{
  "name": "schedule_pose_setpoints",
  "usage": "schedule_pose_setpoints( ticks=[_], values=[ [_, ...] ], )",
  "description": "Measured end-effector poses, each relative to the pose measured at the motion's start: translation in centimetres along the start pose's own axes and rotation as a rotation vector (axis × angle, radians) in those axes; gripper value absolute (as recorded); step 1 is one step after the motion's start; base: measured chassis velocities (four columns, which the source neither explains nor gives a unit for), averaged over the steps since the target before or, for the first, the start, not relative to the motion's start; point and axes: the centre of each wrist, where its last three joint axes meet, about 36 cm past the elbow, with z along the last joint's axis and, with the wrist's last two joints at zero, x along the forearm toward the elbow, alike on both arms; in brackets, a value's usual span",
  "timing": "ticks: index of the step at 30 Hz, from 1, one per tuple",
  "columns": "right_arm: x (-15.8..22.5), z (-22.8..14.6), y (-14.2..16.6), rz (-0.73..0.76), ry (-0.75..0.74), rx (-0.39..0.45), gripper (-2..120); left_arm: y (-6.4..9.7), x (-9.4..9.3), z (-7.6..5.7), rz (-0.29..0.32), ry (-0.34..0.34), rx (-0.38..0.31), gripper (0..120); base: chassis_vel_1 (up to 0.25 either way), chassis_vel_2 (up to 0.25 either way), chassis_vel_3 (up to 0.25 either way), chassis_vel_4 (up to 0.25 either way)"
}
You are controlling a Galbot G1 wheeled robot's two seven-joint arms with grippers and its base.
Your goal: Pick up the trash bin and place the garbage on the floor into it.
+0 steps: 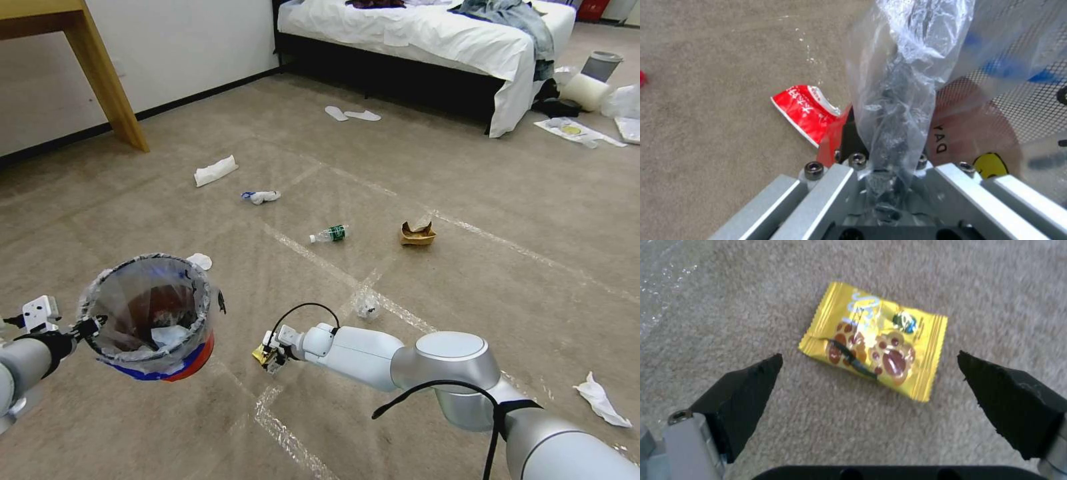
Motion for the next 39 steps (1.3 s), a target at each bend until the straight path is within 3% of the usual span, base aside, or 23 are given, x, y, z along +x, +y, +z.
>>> schedule_pose_setpoints(
  ticks=[15,39],
  values=[
    [-0.5,-0.5,2.7,0.071,0.008,-0.175,100,-0.2,-0.2,0.9,0.003,0.008,0.000,0,0.000,0.000,0.000,0.000],
    [-0.7,-1.1,3.9,0.126,0.008,-0.285,98,-0.6,0.1,1.3,0.010,0.007,-0.010,0,0.000,0.000,0.000,0.000]
  ],
)
